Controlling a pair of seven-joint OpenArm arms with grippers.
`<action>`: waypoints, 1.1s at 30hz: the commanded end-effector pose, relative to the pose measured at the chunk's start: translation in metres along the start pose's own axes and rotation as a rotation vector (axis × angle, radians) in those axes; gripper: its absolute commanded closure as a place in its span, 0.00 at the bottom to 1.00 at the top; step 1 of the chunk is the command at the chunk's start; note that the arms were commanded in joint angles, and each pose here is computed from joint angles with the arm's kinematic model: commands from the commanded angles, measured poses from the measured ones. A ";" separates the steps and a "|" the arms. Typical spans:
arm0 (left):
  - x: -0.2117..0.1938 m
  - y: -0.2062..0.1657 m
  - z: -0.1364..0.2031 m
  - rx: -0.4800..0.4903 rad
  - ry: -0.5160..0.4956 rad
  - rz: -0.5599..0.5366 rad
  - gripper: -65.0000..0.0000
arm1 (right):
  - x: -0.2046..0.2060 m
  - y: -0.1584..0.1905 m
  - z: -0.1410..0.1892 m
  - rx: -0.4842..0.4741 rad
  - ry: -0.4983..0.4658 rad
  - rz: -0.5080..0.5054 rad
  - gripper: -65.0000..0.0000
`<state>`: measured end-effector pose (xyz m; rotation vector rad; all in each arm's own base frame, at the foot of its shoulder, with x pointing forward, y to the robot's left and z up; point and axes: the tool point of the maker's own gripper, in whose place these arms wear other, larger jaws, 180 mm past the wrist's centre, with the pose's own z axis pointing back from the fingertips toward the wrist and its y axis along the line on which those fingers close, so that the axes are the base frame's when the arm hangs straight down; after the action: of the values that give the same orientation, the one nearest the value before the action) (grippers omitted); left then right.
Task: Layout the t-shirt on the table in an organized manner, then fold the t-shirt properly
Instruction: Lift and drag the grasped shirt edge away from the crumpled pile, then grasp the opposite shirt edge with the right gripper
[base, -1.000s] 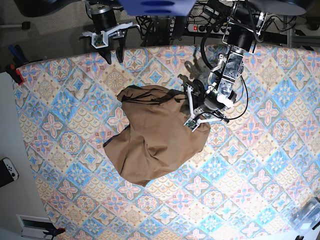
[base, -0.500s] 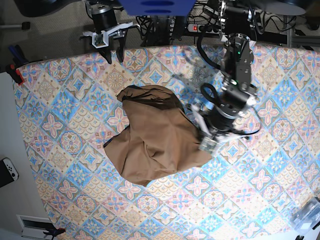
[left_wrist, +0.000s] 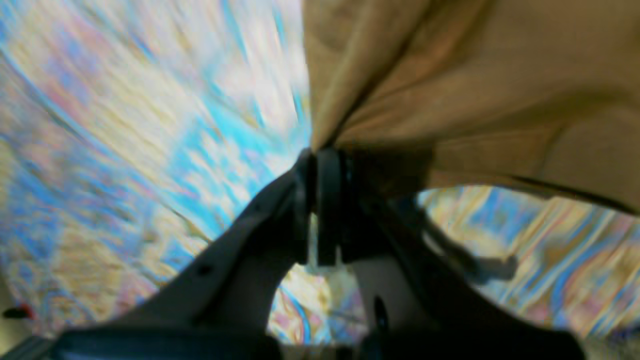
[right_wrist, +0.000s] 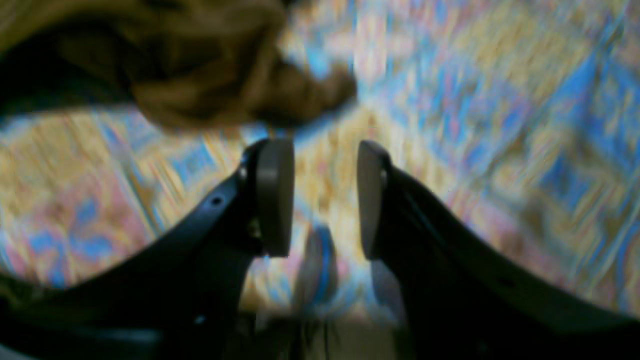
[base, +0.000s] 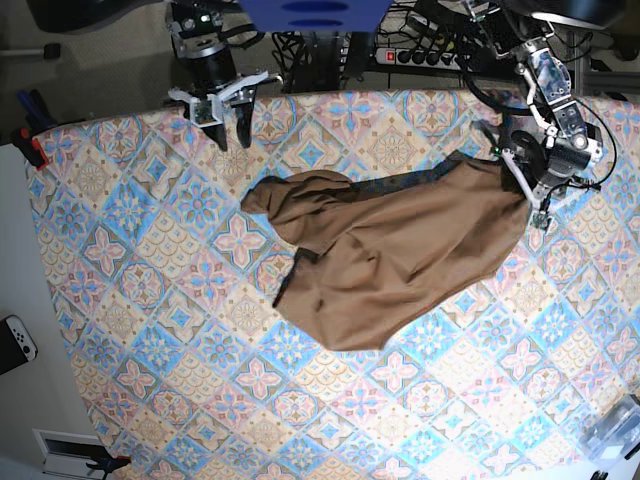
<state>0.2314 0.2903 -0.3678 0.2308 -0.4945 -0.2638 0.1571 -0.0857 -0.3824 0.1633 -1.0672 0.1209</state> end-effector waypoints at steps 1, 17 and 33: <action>0.006 0.017 0.005 0.042 -0.026 0.004 1.00 | 0.007 0.016 0.000 0.048 -0.024 -0.010 0.68; -0.026 0.016 0.005 0.037 0.049 0.000 1.00 | 0.042 0.063 -0.050 0.196 -0.053 0.026 0.68; -0.026 0.015 0.005 0.035 0.049 0.002 1.00 | 0.035 0.024 -0.084 0.124 -0.019 0.086 0.68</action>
<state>0.2034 0.3071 -0.3797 0.2480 -0.4258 -0.2454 0.2383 -0.0459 -0.3977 0.2241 -1.0533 0.2646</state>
